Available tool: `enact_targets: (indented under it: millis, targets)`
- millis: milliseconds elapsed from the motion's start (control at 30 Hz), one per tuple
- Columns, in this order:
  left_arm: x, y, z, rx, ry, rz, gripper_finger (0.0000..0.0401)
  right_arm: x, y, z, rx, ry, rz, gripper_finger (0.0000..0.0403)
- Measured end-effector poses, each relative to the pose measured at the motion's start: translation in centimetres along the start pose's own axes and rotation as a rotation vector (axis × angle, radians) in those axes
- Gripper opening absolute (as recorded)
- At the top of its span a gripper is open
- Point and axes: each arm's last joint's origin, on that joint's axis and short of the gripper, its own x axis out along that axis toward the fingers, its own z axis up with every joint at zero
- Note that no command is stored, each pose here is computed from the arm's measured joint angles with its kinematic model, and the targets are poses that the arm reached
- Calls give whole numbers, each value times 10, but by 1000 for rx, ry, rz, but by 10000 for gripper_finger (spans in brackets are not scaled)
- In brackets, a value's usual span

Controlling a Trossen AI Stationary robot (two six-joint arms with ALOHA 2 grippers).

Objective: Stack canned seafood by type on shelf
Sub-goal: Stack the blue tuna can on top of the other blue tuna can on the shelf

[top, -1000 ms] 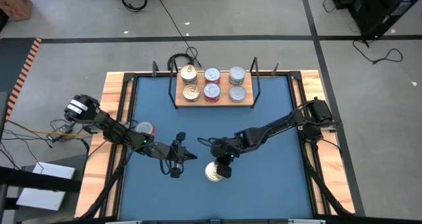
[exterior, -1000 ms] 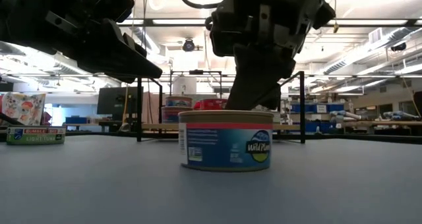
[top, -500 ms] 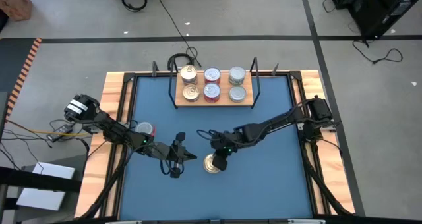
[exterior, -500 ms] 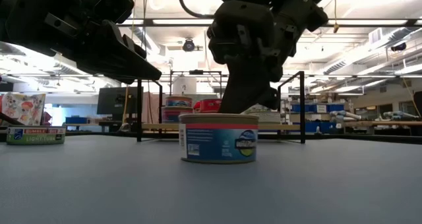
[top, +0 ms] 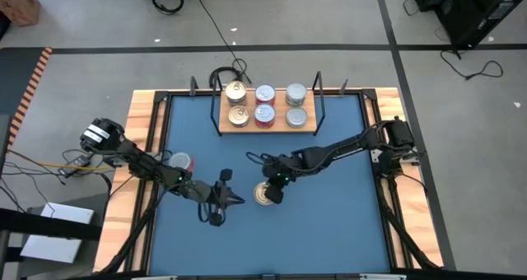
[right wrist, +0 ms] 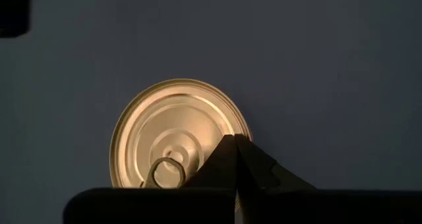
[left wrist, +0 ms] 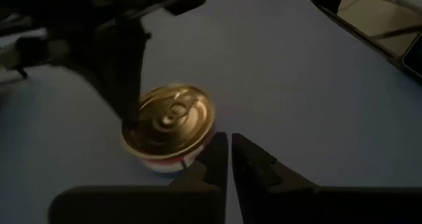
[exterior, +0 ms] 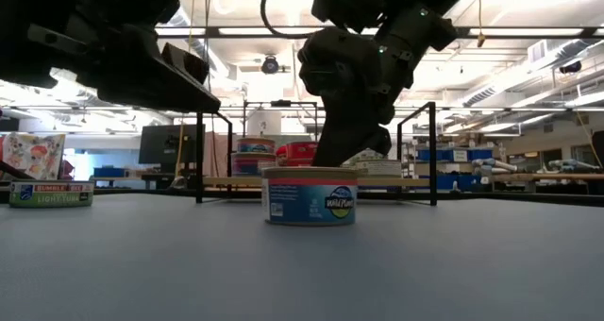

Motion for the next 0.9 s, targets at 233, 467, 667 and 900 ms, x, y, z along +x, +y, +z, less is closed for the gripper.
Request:
enact_targets:
  millis: [233,467,667,900]
  targets:
    - [7,-1,16,146,-6,3,80,-1,-3,2,-40,10,22,26]
    - [22,3,21,212,80,19,112,-22,14,-1,-129,3,88,70]
    - [34,10,18,208,135,6,109,-61,32,-5,-194,-57,58,96]
    - [45,12,15,331,164,-22,108,-96,42,-9,-225,-144,6,99]
